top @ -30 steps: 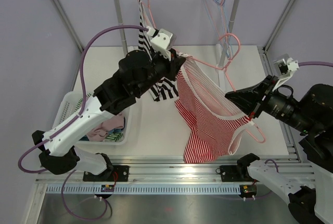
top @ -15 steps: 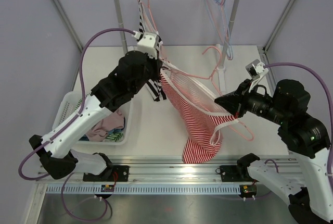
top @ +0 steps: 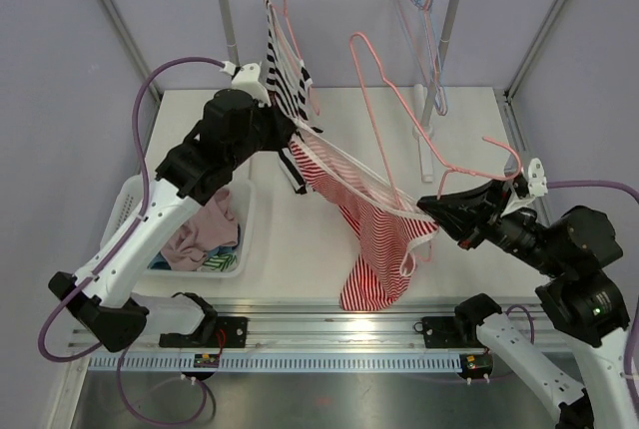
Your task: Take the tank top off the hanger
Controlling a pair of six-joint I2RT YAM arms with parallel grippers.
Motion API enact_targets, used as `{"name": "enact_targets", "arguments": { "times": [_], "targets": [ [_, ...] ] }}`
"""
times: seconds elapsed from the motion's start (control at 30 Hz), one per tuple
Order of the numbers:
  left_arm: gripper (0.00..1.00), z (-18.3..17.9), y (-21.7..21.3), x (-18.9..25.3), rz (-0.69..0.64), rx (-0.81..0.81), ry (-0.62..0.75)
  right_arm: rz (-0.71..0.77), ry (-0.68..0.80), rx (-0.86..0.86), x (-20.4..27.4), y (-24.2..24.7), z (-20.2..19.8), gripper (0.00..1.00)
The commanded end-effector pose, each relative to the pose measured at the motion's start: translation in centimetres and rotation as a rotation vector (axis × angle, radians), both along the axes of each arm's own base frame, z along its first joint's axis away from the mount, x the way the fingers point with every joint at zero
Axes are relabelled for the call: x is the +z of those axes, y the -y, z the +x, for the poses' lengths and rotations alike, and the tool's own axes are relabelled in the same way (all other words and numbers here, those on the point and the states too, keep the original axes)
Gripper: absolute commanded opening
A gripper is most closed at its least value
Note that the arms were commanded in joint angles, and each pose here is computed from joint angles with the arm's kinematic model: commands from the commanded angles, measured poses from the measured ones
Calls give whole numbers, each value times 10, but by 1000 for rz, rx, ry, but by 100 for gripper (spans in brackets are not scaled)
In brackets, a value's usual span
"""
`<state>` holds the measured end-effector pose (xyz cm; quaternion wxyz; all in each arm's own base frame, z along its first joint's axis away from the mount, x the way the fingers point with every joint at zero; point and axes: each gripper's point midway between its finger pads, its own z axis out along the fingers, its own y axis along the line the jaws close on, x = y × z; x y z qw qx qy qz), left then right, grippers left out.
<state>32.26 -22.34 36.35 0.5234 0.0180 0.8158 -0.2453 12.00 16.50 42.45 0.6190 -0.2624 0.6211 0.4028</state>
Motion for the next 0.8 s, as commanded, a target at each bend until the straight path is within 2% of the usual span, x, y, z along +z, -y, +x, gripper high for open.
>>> {"name": "enact_targets", "arguments": {
  "times": [0.0,0.03,0.13,0.2,0.23,0.3,0.33,0.37,0.43,0.47,0.57,0.6,0.7,0.77],
  "targets": [
    [0,-44,38,37,-142,-309,130,189,189,58,48,-14,8,0],
    [0,-67,54,47,-159,-405,176,221,203,72,55,-17,10,0],
    [0,-125,90,32,-103,-678,230,326,222,120,82,-31,28,0],
    [0,-149,98,24,-107,-776,230,366,269,133,101,-35,34,0],
    [0,-158,102,3,-93,-814,191,379,262,118,110,-39,48,0],
    [0,-156,96,-15,-70,-764,162,343,184,61,107,-43,71,0],
    [0,-149,91,-26,-53,-707,137,307,133,-24,104,-40,90,0],
    [0,-132,80,-45,-9,-584,101,181,10,-112,84,-39,113,0],
    [0,-113,57,-67,67,-415,48,95,-97,-320,65,-20,150,0],
    [0,-112,51,-74,89,-391,30,19,-176,-361,38,-14,154,0],
    [0,-111,38,-87,131,-341,-5,-78,-248,-413,3,-4,154,0],
    [10,-112,36,-87,132,-341,-6,-96,-264,-438,-3,1,154,0],
    [21,-117,35,-88,134,-361,-16,-186,-316,-501,-19,12,158,0],
    [48,-121,33,-89,141,-368,-31,-264,-346,-555,-24,19,172,0]
  ]
}}
